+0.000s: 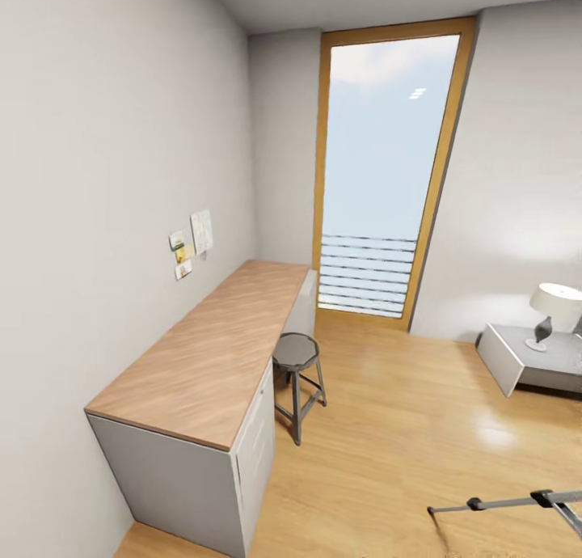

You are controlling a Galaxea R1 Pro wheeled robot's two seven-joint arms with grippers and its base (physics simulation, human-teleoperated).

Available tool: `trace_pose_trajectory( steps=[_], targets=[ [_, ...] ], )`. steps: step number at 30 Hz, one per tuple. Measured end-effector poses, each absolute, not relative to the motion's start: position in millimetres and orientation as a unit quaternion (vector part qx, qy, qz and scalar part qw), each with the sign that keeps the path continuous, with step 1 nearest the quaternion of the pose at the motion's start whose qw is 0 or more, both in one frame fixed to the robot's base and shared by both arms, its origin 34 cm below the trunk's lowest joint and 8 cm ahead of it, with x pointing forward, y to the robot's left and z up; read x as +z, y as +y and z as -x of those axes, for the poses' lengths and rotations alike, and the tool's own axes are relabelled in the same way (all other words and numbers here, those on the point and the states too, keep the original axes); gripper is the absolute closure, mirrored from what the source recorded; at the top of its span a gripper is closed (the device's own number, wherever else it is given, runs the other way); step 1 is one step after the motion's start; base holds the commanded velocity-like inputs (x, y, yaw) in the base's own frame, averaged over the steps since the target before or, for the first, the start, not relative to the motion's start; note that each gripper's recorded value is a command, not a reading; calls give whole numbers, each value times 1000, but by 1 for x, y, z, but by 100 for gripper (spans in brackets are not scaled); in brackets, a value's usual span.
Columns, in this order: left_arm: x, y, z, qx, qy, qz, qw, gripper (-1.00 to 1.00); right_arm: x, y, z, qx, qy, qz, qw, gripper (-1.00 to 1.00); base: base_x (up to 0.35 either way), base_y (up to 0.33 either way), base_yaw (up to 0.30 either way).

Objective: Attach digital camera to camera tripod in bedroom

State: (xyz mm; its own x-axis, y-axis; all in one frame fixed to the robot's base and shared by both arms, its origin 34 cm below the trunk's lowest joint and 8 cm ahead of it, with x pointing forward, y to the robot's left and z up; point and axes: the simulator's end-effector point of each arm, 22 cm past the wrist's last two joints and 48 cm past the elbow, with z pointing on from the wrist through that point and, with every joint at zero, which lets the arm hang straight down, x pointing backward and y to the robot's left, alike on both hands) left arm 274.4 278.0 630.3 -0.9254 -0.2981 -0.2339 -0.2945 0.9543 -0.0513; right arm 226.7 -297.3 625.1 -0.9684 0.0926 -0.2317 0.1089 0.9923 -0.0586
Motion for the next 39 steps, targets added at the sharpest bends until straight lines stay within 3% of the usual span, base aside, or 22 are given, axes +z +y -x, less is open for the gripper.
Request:
trace_pose_trajectory(
  steps=[20, 39],
  targets=[
    [630, 278, -274, -8, 981, 150, 120, 100, 625, -297, -227, -35, 991, -51, 115, -100, 8, 3, -150],
    [630, 278, -274, -9, 981, 149, 121, 100, 625, -297, -227, -35, 991, -50, 115, -100, 175, 133, -15]
  ],
)
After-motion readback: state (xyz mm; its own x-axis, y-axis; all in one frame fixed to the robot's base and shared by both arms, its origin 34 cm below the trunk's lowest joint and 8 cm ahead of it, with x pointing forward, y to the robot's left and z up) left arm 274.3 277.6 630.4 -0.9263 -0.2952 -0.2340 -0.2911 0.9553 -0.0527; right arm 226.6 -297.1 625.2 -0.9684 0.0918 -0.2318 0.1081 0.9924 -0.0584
